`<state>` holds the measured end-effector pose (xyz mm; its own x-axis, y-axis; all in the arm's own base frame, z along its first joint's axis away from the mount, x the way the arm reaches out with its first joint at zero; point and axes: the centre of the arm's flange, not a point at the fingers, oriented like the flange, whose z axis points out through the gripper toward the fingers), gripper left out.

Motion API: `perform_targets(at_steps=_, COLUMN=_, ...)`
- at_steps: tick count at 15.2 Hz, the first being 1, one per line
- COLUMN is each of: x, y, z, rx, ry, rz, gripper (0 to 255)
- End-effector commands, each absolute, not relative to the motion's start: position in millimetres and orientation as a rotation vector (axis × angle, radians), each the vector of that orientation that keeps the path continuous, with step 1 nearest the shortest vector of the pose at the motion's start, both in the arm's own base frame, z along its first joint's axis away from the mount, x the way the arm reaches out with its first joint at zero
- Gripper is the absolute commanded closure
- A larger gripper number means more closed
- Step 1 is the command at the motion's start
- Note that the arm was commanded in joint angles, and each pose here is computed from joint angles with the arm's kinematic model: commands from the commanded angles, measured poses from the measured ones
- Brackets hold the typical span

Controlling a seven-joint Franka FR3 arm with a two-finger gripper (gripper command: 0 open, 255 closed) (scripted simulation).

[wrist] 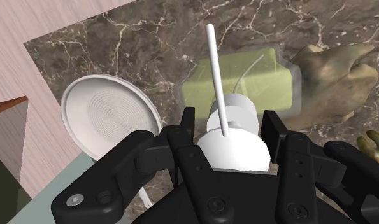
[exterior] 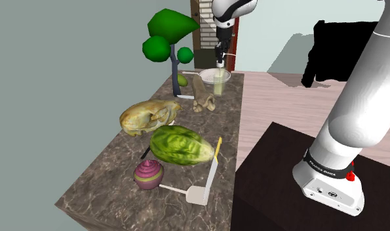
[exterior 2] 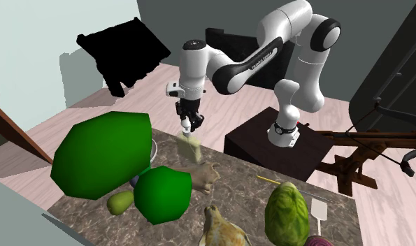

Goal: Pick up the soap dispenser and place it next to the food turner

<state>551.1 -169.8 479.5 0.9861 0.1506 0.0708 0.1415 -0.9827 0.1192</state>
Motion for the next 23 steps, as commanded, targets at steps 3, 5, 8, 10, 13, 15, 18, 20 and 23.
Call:
perform_targets(at_steps=3, x=550.3, y=-170.3, z=501.7, rx=3.017, ry=0.222, rz=0.121, gripper=255)
perform_targets(at_steps=5, x=550.3, y=-170.3, z=512.2, rx=3.017, ry=0.222, rz=0.121, gripper=255)
perform_targets(at_steps=8, x=550.3, y=-170.3, z=528.1, rx=3.017, ry=0.222, rz=0.121, gripper=255)
perform_targets(at_steps=10, x=550.3, y=-170.3, z=538.6, rx=3.017, ry=0.222, rz=0.121, gripper=255)
perform_targets(at_steps=13, x=550.3, y=-170.3, z=554.5, rx=3.017, ry=0.222, rz=0.121, gripper=255)
perform_targets(at_steps=15, x=550.3, y=-170.3, z=565.0, rx=3.017, ry=0.222, rz=0.121, gripper=255)
perform_targets(at_steps=18, x=550.3, y=-170.3, z=580.9, rx=3.017, ry=0.222, rz=0.121, gripper=255)
perform_targets(at_steps=20, x=550.3, y=-170.3, z=591.4, rx=3.017, ry=0.222, rz=0.121, gripper=255)
perform_targets(at_steps=23, x=550.3, y=-170.3, z=607.3, rx=3.017, ry=0.222, rz=0.121, gripper=255)
